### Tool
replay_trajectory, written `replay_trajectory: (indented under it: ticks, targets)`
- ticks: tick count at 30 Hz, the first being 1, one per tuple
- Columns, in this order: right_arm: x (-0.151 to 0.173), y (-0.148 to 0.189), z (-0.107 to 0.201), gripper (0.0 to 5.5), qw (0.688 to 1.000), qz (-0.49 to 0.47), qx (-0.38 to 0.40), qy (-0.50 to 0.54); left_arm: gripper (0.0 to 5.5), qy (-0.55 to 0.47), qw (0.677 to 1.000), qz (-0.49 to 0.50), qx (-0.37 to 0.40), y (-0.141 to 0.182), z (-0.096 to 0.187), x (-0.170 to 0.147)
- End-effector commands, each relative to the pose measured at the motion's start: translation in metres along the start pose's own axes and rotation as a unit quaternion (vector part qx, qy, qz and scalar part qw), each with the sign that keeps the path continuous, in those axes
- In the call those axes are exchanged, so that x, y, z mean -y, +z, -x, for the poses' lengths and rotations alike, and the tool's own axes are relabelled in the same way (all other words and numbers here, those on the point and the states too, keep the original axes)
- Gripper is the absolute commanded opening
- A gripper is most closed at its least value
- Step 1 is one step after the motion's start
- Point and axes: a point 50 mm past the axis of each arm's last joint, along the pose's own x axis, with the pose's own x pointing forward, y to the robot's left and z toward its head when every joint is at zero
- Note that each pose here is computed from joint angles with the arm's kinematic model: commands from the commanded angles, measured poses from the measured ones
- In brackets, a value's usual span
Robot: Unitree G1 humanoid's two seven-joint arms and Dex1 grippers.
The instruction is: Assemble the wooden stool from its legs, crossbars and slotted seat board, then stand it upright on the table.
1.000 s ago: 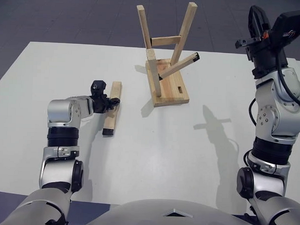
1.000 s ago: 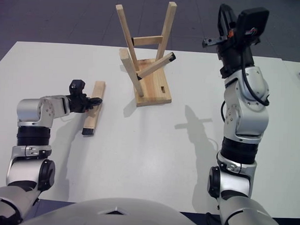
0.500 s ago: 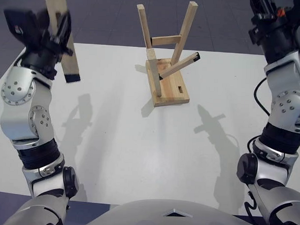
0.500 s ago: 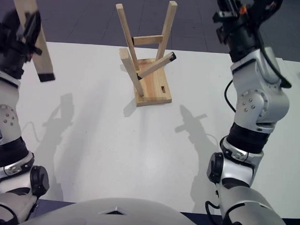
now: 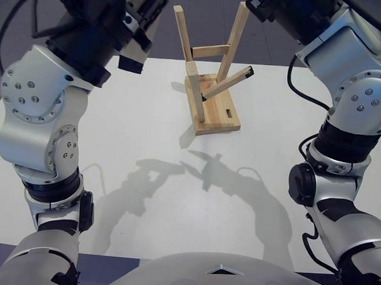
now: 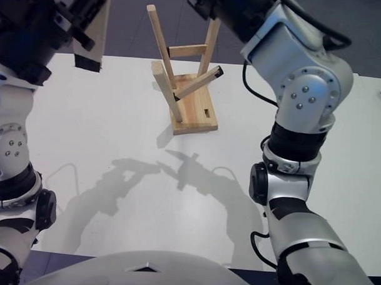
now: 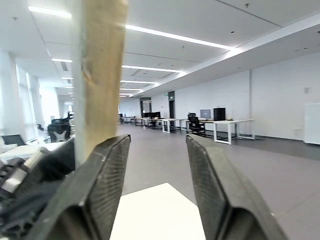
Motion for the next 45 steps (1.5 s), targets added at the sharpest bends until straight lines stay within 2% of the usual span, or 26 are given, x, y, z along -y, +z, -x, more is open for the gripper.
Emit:
replay_trajectory:
  ticks: [1, 16, 22, 30, 45]
  targets:
    - [-0.009, 0.013, 0.000, 2.80, 0.999, 0.016, 0.014, 0.045, 2.17, -0.011, 1.000, -0.003, 0.000, 0.000, -0.003, 0.001]
    - [-0.008, 0.017, 0.026, 5.36, 0.994, 0.071, 0.011, 0.083, 2.14, -0.035, 0.999, -0.009, -0.021, -0.012, -0.006, 0.010]
    - [-0.014, 0.014, 0.017, 5.40, 0.993, 0.056, 0.020, 0.102, 2.14, -0.051, 0.998, -0.004, -0.026, -0.018, -0.007, 0.022]
    - [-0.013, 0.017, 0.013, 4.14, 0.994, 0.033, 0.034, 0.103, 2.14, -0.058, 0.997, -0.008, -0.044, -0.028, -0.004, 0.028]
    - [-0.020, 0.005, 0.013, 1.75, 0.993, 0.022, 0.010, 0.119, 2.14, -0.056, 0.997, -0.018, -0.048, -0.032, -0.006, 0.029]
